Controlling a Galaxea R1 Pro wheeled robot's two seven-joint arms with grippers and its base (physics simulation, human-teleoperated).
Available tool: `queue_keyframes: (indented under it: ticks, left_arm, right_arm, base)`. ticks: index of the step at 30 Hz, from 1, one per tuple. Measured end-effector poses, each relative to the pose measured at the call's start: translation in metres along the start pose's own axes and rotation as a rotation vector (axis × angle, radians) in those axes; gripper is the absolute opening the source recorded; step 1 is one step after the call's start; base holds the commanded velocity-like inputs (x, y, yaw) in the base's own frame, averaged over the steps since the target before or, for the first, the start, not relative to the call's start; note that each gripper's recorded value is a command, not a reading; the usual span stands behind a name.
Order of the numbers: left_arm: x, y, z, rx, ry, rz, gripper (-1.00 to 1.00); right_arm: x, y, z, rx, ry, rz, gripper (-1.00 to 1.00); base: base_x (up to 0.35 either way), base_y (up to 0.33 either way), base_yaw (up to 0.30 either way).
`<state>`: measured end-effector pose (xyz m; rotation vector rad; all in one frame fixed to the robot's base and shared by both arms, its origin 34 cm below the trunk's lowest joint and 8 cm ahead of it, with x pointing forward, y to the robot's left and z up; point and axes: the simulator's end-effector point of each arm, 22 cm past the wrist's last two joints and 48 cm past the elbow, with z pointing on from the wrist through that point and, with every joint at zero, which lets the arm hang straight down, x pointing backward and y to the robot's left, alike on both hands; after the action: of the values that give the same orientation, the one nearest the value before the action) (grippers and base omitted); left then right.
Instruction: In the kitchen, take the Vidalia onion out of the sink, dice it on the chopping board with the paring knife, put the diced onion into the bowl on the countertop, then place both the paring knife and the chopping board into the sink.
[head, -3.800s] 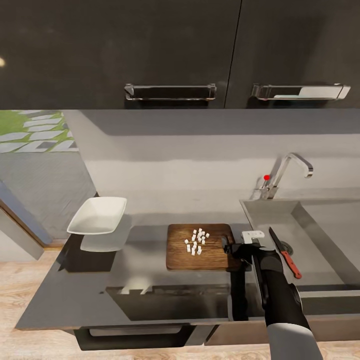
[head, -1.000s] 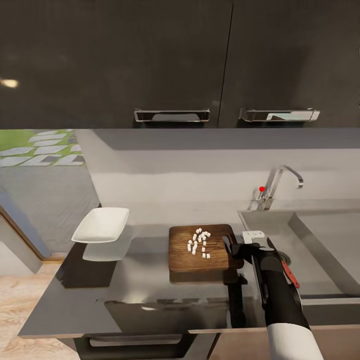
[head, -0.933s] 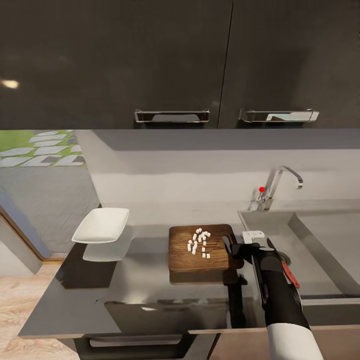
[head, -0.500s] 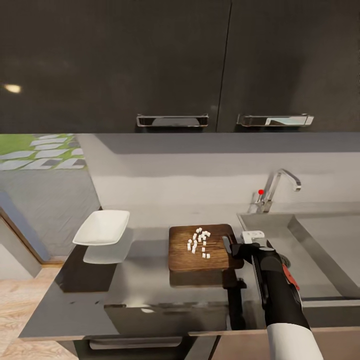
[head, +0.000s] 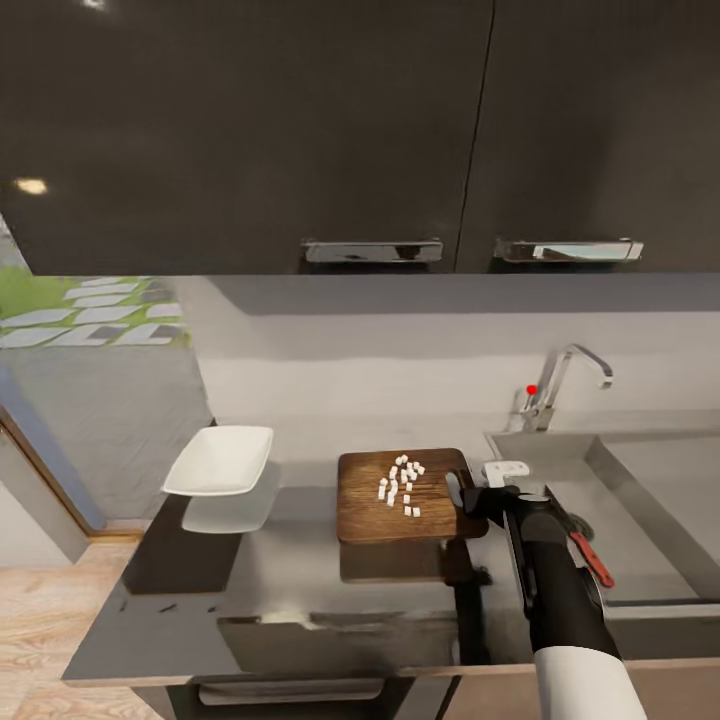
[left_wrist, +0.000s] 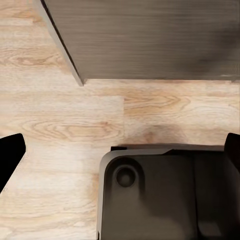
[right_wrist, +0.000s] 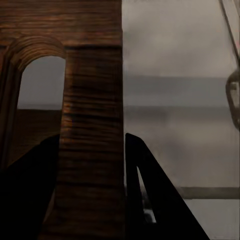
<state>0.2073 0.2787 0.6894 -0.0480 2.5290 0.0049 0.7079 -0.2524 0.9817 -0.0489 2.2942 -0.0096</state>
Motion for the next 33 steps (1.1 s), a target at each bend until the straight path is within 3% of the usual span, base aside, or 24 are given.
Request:
queue_keyframes:
  ticks: [25, 33]
  left_arm:
    - [-0.013, -0.001, 0.004, 0.001, -0.04, -0.001, 1.0]
    - [-0.016, -0.001, 0.005, 0.002, -0.052, -0.001, 1.0]
  right_arm:
    - [-0.018, -0.001, -0.015, 0.004, -0.038, -0.003, -1.0]
    - [-0.023, -0.001, -0.02, 0.001, -0.052, 0.001, -1.0]
  base:
    - [0.0, 0.305, 0.0]
    - [0.0, 0.097, 0.0]
